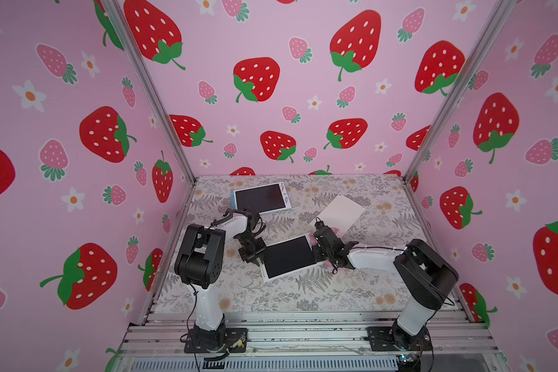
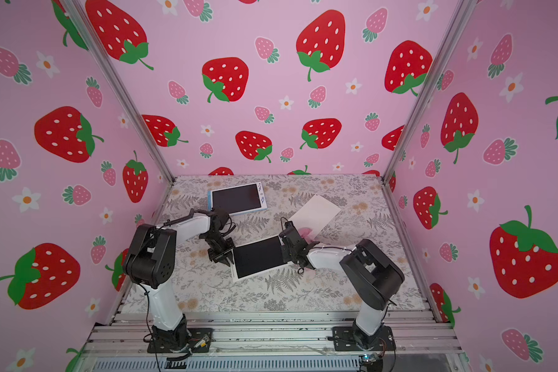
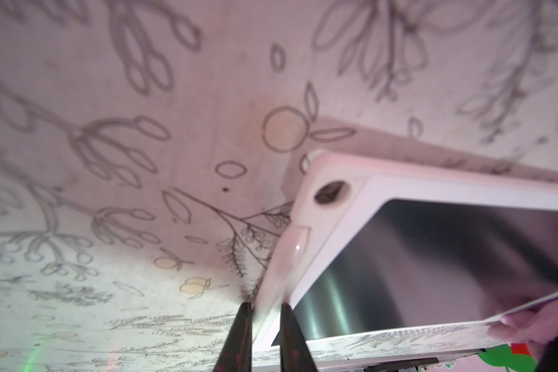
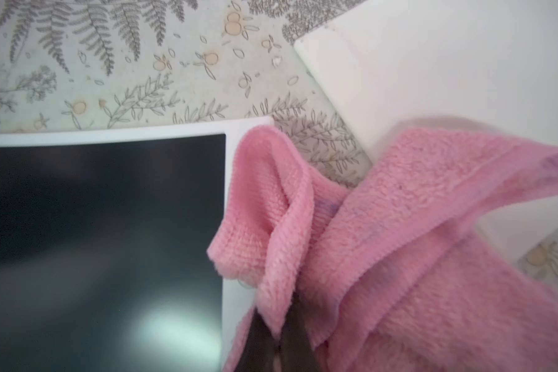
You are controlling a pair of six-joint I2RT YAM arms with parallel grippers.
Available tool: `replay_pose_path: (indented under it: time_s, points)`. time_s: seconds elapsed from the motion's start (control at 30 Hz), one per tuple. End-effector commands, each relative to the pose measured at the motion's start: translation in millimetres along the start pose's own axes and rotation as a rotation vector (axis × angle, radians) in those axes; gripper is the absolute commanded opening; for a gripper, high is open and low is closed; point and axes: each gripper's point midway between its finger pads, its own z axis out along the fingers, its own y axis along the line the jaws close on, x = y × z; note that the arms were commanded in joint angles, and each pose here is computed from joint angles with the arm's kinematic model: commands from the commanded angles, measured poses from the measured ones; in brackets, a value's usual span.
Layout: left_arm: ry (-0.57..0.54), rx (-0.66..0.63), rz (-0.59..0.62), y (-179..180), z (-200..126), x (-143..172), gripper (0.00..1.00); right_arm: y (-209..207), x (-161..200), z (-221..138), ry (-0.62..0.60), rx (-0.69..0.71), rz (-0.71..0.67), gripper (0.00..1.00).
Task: Wipe the drawing tablet
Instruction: Wipe the dirt from the drawing tablet.
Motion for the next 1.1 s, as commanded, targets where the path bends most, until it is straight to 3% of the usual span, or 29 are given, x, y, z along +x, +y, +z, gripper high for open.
replay_pose_path:
  time_s: [0.0, 0.1, 0.2, 0.33, 0.43, 0.57, 0.83, 1.07]
  points:
    - [-0.088, -0.100, 0.012, 17, 44, -32, 0.16, -1, 19, 16, 0.090, 0.014, -0.028, 0.00]
    - [-0.089, -0.096, 0.010, 16, 44, -32, 0.16, -17, 37, 16, 0.150, 0.024, 0.033, 0.00]
    - [-0.089, -0.095, 0.013, 16, 43, -32, 0.16, -18, 36, -10, 0.103, -0.009, 0.048, 0.00]
    - [-0.093, -0.096, 0.016, 15, 43, -34, 0.16, -24, -2, -55, -0.040, -0.063, 0.107, 0.00]
    - [-0.094, -0.096, 0.016, 14, 44, -35, 0.16, -20, -30, -65, -0.079, -0.139, 0.136, 0.00]
    - [-0.097, -0.096, 0.023, 13, 43, -36, 0.16, -2, -49, -43, -0.042, -0.213, 0.126, 0.00]
    - [-0.095, -0.095, 0.028, 13, 44, -37, 0.16, -18, -46, 22, 0.086, -0.128, 0.137, 0.00]
    - [-0.098, -0.096, 0.025, 12, 44, -39, 0.16, -31, 4, 24, 0.236, -0.081, 0.120, 0.00]
